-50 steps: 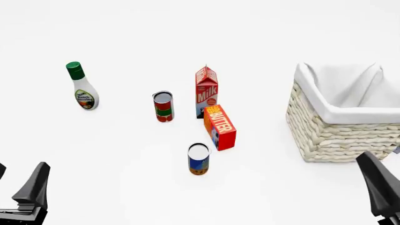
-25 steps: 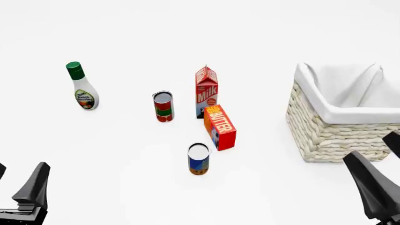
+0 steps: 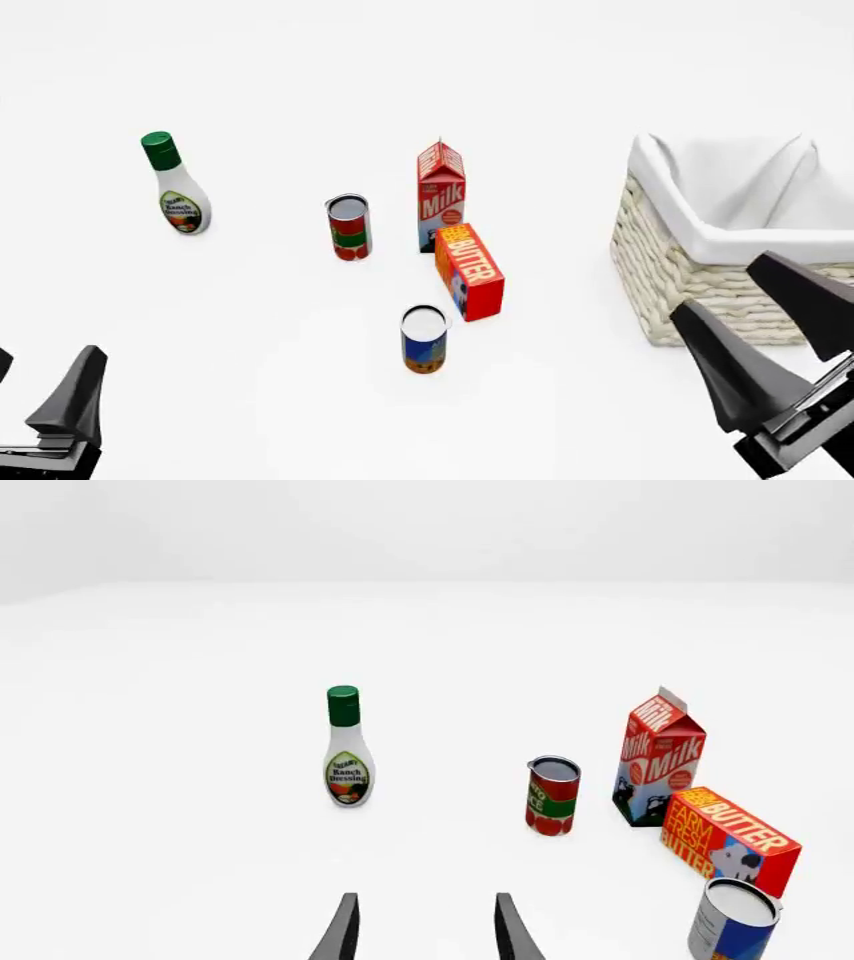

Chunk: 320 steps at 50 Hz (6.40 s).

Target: Pick the alphabet soup and place it in the basket.

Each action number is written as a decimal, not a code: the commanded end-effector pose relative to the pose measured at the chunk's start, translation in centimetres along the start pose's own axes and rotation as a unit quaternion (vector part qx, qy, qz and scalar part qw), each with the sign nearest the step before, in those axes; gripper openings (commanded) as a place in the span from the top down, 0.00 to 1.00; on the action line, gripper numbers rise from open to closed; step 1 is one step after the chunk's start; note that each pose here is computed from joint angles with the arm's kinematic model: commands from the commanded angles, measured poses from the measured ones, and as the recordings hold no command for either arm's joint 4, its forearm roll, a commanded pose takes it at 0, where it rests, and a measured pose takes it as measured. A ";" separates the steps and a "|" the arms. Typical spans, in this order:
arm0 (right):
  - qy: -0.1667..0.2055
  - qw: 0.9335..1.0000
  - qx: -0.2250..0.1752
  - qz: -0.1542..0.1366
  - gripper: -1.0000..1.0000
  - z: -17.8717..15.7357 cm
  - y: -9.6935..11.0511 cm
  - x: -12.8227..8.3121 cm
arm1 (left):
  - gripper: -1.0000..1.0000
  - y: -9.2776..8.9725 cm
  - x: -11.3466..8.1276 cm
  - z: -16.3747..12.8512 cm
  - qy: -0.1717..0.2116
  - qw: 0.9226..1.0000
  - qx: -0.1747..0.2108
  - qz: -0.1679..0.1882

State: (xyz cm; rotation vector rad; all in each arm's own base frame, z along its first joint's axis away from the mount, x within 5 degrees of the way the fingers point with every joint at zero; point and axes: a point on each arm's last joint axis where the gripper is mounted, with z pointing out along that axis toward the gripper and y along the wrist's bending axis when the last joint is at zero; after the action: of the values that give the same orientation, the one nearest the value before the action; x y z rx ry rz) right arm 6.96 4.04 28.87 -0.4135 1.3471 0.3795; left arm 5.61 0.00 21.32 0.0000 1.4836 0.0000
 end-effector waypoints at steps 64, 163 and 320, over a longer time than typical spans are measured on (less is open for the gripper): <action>0.047 0.994 -0.101 -0.006 0.00 11.0 4.2 4.2 | 0.00 0.0 0.0 0.0 0.000 1.000 0.000 0.000; 0.166 0.979 -0.121 0.000 0.00 19.7 7.9 15.9 | 0.00 0.0 0.0 0.0 0.000 1.000 0.000 0.000; 0.242 0.963 -0.116 0.007 0.00 21.6 8.8 24.5 | 0.00 0.0 0.0 0.0 0.000 1.000 0.000 0.000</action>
State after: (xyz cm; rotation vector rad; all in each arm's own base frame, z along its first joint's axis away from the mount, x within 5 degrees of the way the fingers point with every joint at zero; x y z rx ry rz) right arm 25.49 22.89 8.25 -0.7226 1.7820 0.4693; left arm 5.61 0.00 21.32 0.0000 1.4836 0.0000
